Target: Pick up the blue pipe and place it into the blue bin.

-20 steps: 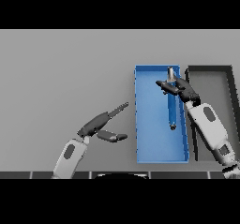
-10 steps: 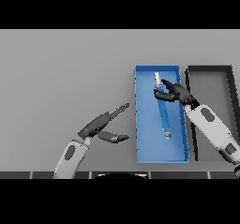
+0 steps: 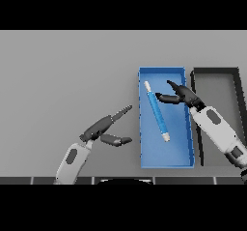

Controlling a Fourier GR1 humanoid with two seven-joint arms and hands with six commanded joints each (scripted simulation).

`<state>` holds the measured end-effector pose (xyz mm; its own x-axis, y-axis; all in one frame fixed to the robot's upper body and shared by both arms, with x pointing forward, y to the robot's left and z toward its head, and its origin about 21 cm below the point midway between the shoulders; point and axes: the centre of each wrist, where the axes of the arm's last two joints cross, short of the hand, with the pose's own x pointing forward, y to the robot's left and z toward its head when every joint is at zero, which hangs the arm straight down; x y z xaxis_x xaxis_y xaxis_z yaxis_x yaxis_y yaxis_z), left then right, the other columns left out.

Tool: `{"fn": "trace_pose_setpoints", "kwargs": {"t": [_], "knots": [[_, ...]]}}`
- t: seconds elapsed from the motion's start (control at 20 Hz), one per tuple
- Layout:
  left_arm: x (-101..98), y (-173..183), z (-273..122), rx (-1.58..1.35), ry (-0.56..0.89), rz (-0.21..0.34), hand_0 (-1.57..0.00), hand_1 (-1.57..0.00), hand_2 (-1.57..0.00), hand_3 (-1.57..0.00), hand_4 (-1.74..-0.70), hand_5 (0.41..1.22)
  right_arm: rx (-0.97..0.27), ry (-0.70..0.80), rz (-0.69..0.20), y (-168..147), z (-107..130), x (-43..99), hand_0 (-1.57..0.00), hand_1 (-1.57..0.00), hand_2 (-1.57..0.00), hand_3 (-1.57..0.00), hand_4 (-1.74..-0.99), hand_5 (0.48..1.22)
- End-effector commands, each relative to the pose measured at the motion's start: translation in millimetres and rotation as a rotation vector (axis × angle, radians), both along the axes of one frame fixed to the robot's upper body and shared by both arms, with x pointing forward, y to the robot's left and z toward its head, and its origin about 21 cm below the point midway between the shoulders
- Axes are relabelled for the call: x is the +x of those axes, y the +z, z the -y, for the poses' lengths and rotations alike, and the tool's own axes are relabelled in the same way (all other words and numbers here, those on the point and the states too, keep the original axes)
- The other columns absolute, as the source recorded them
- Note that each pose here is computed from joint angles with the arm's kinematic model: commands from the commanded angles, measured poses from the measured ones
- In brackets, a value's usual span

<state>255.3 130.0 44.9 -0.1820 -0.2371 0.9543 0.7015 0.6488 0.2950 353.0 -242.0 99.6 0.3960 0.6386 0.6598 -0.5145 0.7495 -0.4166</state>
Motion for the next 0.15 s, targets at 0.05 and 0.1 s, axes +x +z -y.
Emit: {"fn": "trace_pose_setpoints", "kwargs": {"t": [0.05,0.1], "knots": [[0.0,-1.3,2.2,-0.011,-0.005,-0.001,0.00,0.00,0.00,0.00,-0.88,0.431,-0.014,0.010,-0.005,0.9,2.8,1.6,-0.01,-0.01,-0.01,0.00,-1.022,0.649],[-0.9,-2.2,1.8,-0.012,-0.010,0.002,0.00,0.00,0.00,0.00,-0.88,0.431,-0.002,0.011,-0.010,0.1,0.7,1.2,-0.01,-0.01,-0.01,0.00,-1.022,0.643]]}}
